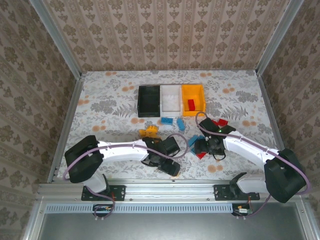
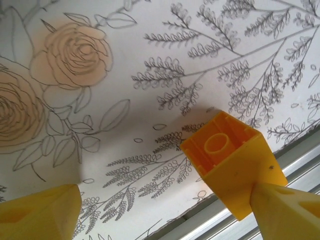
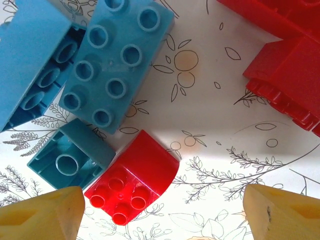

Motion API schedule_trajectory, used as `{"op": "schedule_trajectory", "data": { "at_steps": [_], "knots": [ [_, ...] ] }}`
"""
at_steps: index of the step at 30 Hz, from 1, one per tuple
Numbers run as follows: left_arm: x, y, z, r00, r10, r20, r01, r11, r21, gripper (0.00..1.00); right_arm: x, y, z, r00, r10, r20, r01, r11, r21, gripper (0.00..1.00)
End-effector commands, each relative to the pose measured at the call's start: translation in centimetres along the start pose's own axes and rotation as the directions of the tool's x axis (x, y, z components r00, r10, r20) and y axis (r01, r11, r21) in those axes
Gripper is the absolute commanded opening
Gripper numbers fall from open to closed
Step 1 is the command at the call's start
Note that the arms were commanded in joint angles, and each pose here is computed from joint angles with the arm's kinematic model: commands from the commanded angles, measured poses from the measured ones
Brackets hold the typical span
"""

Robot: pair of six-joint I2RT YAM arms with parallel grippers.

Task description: Sort the legos into containers by color

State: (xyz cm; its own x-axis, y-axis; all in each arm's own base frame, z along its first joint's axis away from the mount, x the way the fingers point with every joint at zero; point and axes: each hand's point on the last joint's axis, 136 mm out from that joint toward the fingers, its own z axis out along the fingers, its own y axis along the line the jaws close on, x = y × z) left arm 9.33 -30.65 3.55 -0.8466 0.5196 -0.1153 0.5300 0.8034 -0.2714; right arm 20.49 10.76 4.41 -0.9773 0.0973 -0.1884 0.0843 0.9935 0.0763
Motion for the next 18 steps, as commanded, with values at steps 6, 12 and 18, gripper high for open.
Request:
{"op": "schedule_trajectory", "data": {
  "at_steps": [6,12,18],
  "knots": [
    [-2.1,5.2,-4.2,0.994,-0.045,0.103,0.060,0.988,-0.143,0.90,-0.4,0.4,-0.5,1.000,-0.007,0.014,0.007,1.000,-0.025,0.84],
    [-2.2,2.6,-4.3,0.992,-0.043,0.116,0.050,0.997,-0.062,0.91,-0.2,0.4,-0.2,1.000,-0.004,0.010,0.005,0.999,-0.031,0.84],
    [-2.6,1.8,-1.8,0.996,-0.060,0.069,0.065,0.996,-0.061,0.92,-0.3,0.5,-0.6,1.000,-0.015,0.021,0.016,0.999,-0.040,0.84]
  ]
}}
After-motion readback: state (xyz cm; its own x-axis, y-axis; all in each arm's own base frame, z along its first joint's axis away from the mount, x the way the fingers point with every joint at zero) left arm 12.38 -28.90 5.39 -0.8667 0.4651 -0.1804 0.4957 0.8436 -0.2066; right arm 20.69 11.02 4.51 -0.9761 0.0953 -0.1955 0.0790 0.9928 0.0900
